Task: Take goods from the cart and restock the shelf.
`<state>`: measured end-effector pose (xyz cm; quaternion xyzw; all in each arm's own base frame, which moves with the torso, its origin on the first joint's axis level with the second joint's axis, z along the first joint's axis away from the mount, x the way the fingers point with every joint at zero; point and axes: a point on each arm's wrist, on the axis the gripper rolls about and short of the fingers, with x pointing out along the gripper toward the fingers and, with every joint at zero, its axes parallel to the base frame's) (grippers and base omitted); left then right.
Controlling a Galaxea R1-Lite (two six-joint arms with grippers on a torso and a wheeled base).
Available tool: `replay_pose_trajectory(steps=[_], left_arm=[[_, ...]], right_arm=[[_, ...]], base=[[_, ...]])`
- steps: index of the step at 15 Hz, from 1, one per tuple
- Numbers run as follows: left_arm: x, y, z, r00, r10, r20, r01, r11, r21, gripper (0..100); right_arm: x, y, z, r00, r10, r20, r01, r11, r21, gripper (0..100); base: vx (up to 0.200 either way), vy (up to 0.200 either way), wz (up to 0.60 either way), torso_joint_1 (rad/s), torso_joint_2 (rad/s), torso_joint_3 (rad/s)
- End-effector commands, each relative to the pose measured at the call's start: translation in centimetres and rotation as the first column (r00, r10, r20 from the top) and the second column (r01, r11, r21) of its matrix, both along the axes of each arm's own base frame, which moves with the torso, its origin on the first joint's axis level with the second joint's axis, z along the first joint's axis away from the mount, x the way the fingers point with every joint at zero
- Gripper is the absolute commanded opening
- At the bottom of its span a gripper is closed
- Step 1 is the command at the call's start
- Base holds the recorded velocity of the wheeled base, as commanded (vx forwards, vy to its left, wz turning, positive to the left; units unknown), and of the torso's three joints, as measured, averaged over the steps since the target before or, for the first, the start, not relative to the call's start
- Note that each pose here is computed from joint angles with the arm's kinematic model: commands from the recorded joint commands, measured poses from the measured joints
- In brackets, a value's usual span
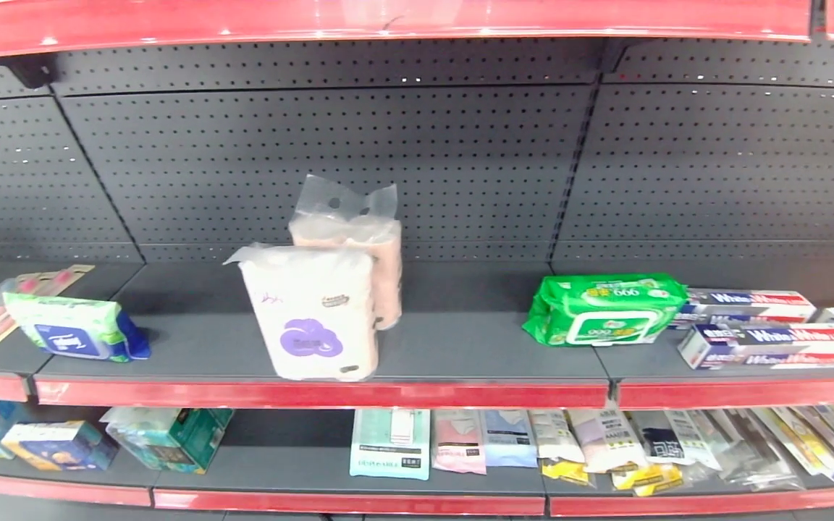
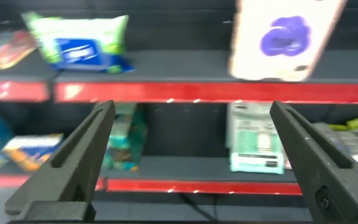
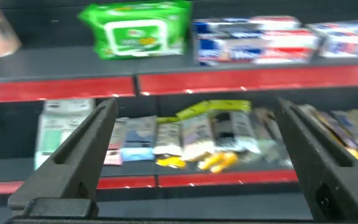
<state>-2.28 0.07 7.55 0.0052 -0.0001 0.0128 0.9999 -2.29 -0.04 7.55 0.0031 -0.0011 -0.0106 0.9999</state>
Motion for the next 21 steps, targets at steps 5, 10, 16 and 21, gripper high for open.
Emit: replay_pose_trajectory(steps=[5,10,16,21], left_arm=[[0.0,0.0,0.0,1.000,0.001,0.000,-0.001,1.000,0.000,100],[0.0,0.0,0.0,1.000,-0.007,-0.001,0.007,1.000,0.008,100],[4.1,0.0,14.4,0.999,-0.011,-0.035,0.006,0.989,-0.148,100],[15.4,2.4,12.5,0.836,0.291,-0.465,-0.356,0.933,-0.056,100]], right_arm=[[0.0,0.0,0.0,1.000,0.000,-0.001,0.000,1.000,0.000,100],[0.0,0.0,0.0,1.000,0.001,-0.002,-0.001,1.000,-0.005,100],[0.0,0.0,0.0,1.000,0.001,-0.002,-0.001,1.000,-0.005,100],[0.0,0.0,0.0,1.000,0.001,-0.002,-0.001,1.000,-0.005,100]], base=[[0.000,0.000,-0.12,0.000,0.00,0.001],[0.000,0.000,0.00,0.000,0.00,0.000],[0.000,0.000,0.00,0.000,0.00,0.000],[0.000,0.000,0.00,0.000,0.00,0.000]])
